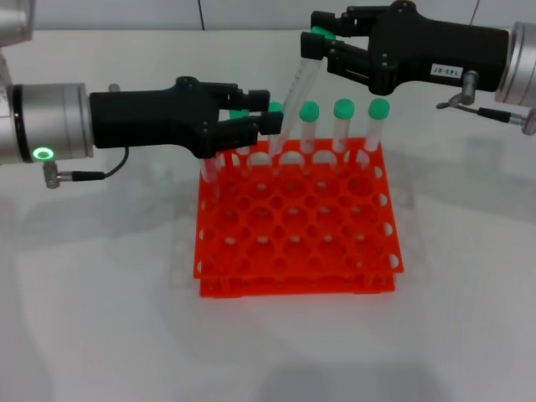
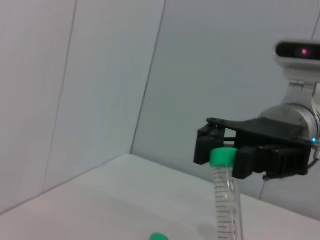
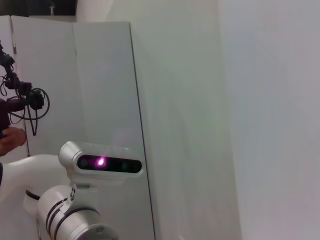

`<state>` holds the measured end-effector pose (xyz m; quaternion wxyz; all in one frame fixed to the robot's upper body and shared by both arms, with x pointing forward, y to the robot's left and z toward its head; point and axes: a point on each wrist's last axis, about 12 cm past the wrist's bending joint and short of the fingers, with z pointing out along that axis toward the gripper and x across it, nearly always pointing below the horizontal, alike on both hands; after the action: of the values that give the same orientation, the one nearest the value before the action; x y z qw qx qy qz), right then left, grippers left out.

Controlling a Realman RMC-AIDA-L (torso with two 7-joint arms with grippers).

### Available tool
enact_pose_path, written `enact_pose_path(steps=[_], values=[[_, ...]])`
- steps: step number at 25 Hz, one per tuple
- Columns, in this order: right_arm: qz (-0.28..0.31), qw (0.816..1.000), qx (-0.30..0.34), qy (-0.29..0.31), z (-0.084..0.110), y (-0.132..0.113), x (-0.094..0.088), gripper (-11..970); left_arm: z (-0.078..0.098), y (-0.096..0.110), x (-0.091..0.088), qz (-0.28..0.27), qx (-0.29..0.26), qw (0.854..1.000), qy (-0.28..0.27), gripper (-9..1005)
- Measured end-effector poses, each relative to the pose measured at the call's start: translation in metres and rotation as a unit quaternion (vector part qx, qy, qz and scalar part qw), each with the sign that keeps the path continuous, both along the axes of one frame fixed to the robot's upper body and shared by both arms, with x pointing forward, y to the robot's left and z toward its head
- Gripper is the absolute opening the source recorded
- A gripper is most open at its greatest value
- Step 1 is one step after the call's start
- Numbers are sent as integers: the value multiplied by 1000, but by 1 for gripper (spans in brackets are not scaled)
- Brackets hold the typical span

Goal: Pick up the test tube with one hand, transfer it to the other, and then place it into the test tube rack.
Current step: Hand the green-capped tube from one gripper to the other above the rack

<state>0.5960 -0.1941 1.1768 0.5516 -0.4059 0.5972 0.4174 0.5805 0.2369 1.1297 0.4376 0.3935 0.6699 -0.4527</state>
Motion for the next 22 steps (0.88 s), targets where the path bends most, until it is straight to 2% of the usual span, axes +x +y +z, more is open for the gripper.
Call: enact_pose_path(steps=[2,5,11,16,22], values=[[0,1000,0,0,0,0,0,284,0,1,0,4,-3,1000,3,230],[0,1000,0,-1,0,-1,-1,284,0,3,0,8,-5,1000,11,448],[-1,1000,1,0,0,-1,-1,284,0,11,-3,20,-2,1000,12,694],[-4,1000,2,2,-2,-3,-2,284,7,24,-8,40,6,999,5,794],[-7,1000,2,4,-3,-4,-2,284,26,42,-17,58,13,998,-23,892]])
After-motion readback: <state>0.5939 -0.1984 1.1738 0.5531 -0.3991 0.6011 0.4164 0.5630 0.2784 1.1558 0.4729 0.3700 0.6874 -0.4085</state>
